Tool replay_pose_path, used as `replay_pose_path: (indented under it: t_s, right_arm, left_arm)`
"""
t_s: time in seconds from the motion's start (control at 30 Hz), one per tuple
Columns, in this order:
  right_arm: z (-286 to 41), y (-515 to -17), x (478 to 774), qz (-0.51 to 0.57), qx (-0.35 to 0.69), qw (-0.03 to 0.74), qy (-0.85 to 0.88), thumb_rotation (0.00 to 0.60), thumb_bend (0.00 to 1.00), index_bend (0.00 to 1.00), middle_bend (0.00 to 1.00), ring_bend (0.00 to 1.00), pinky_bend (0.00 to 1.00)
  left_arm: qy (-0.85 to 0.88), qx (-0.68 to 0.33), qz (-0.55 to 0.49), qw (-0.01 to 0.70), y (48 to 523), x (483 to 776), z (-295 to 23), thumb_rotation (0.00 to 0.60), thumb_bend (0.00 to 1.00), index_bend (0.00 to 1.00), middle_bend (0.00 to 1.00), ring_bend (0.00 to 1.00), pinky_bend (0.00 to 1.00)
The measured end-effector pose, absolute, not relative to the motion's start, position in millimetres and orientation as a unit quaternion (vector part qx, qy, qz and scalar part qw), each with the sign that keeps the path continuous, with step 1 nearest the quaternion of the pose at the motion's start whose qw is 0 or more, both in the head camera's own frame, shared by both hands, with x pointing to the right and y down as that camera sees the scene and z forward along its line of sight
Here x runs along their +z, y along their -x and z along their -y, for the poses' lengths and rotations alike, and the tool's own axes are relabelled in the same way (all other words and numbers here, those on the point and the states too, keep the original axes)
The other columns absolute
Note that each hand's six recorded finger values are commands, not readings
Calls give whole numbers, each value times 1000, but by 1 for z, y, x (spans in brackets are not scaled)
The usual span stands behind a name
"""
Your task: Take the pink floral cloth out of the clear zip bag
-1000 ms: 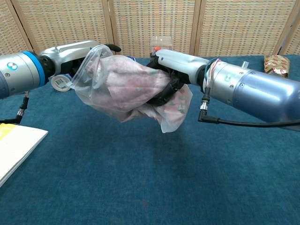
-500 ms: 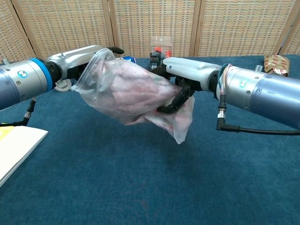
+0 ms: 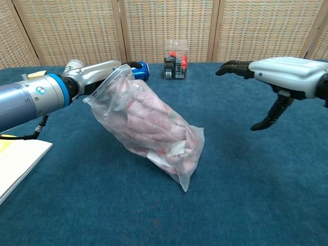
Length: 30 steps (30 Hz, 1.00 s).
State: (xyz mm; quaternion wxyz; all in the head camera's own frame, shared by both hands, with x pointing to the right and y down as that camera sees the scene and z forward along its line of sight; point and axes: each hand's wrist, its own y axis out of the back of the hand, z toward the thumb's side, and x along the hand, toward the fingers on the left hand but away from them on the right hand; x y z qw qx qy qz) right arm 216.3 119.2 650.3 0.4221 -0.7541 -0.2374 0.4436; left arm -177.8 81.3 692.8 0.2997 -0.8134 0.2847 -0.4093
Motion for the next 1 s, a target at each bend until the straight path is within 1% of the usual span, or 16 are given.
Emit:
replay_pose_path:
  t_s: [0.1,0.2,0.27,0.3,0.37,0.47,0.6,0.67,0.77,0.93,1.0]
  right_arm:
    - [-124,-237,648,227,443,475,726,600,0,21,84,58,142]
    - [-129,-254,644,209,429,536,696,600,0,40,242,205,162]
    - [-132,-264,643,191,417,575,677,600,0,65,376,338,259]
    - [-135,-270,642,176,408,601,665,600,0,75,412,372,305]
    - [-141,-277,643,150,390,637,648,600,0,108,486,437,455]
    - [-157,-283,645,98,348,684,634,600,0,138,548,494,604]
    - [-187,-276,651,35,289,701,651,600,0,151,594,536,699]
    - [-195,-269,652,14,265,706,656,600,0,155,611,556,751]
    - [-202,-256,652,-13,234,721,652,600,0,172,624,575,798]
    - [-213,-224,658,-55,192,742,640,600,0,175,627,580,803]
    - [-217,-213,661,-69,186,747,635,600,16,175,628,580,803]
  left_arm:
    - [813,-404,-289,302,173,688,-78,600,426,749,0,0,0]
    - [813,-403,-291,304,168,684,-75,600,426,749,0,0,0]
    - [812,-405,-291,303,164,682,-73,600,426,749,0,0,0]
    - [812,-406,-291,303,163,681,-73,600,426,749,0,0,0]
    - [811,-407,-292,302,158,680,-71,600,426,749,0,0,0]
    - [810,-409,-293,302,150,678,-70,600,426,749,0,0,0]
    - [806,-412,-303,299,140,678,-67,600,427,749,0,0,0]
    - [801,-414,-314,298,137,677,-65,600,427,750,0,0,0]
    - [796,-418,-326,291,133,677,-62,600,427,749,0,0,0]
    - [795,-422,-323,292,124,676,-64,600,427,749,0,0,0]
    - [796,-422,-322,291,121,675,-65,600,427,749,0,0,0]
